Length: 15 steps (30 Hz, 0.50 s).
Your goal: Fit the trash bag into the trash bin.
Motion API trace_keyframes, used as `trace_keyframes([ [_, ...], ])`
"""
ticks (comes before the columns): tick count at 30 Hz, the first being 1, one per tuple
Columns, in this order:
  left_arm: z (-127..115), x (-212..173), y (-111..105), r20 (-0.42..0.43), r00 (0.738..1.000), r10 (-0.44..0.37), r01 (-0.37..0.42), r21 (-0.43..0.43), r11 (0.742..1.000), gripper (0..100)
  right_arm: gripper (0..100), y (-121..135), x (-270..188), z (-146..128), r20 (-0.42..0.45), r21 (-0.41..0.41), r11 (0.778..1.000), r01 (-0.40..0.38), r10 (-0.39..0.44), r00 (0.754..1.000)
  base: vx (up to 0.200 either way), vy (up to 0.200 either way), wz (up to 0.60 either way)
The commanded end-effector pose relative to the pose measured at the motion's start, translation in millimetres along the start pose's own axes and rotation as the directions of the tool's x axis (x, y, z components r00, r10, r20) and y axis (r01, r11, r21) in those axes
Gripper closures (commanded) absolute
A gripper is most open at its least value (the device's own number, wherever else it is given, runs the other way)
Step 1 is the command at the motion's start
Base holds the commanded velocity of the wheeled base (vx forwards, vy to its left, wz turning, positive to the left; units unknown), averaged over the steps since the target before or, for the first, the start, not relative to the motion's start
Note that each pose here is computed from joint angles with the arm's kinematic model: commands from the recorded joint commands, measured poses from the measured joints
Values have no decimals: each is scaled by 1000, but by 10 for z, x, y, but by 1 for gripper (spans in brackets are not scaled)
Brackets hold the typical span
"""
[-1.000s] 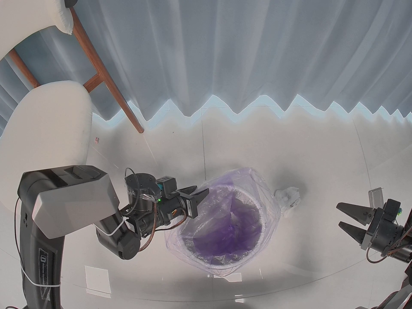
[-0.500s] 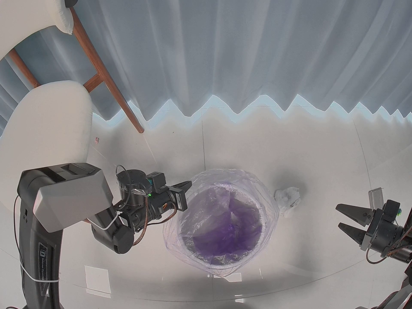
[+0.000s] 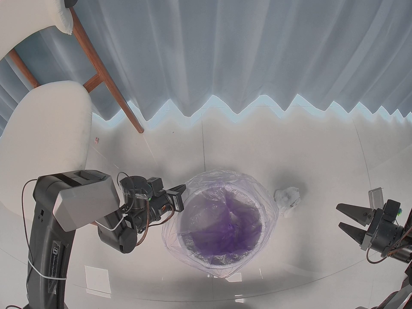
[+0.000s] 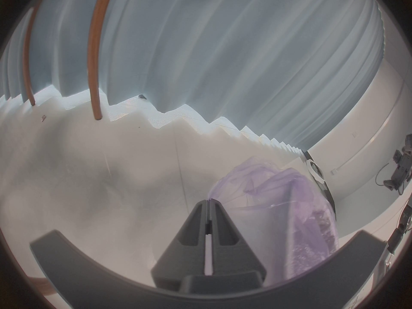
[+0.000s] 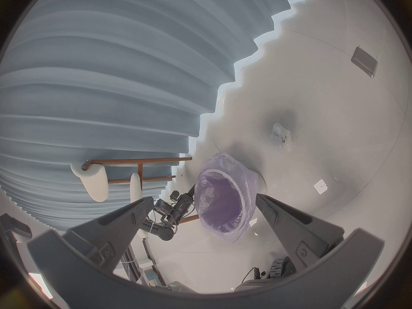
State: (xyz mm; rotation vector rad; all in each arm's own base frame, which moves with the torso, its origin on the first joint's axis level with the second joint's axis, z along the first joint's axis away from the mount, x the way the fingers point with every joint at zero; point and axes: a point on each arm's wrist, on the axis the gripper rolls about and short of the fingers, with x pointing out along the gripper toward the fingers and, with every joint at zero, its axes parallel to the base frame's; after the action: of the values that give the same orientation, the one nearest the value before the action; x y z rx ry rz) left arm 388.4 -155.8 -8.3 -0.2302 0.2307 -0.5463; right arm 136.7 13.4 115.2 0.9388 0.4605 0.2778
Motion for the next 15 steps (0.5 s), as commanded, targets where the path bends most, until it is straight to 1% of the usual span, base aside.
trace_keyframes([
  [1,-110,59,80,-13,1000,11,-12,-25,1000,100,0,-22,-13,-25,-8,6,1000,8,-8,1000,0,0,0],
  [4,-61,78,58,5,1000,4,-3,-135,991,100,0,-23,-13,-26,-9,9,1000,9,-9,1000,0,0,0],
  [7,-56,77,56,5,1000,5,-4,-239,971,100,0,-25,-11,-27,-9,10,1000,10,-10,1000,0,0,0],
  [9,-56,72,69,5,1000,8,-7,-291,957,100,0,-28,-9,-28,-11,11,1000,13,-13,1000,0,0,0],
  [10,-58,70,69,5,1000,8,-7,-305,952,100,0,-26,-9,-27,-10,10,1000,12,-11,1000,0,0,0],
  [11,-66,65,70,0,1000,10,-9,-356,934,100,0,-27,-9,-28,-12,11,1000,12,-12,1000,0,0,0],
  [12,-69,68,72,0,1000,10,-9,-379,925,100,0,-26,-9,-27,-10,10,1000,12,-11,1000,0,0,0],
  [13,-59,74,78,4,1000,13,-10,-429,903,100,0,-28,-7,-27,-11,10,1000,13,-13,1000,0,0,0],
  [14,-60,74,78,3,1000,14,-11,-435,900,100,0,-29,-7,-28,-13,10,1000,13,-13,1000,0,0,0],
  [15,-48,84,87,8,1000,27,-19,-491,871,100,0,-29,-7,-28,-13,12,1000,13,-13,1000,0,0,0],
])
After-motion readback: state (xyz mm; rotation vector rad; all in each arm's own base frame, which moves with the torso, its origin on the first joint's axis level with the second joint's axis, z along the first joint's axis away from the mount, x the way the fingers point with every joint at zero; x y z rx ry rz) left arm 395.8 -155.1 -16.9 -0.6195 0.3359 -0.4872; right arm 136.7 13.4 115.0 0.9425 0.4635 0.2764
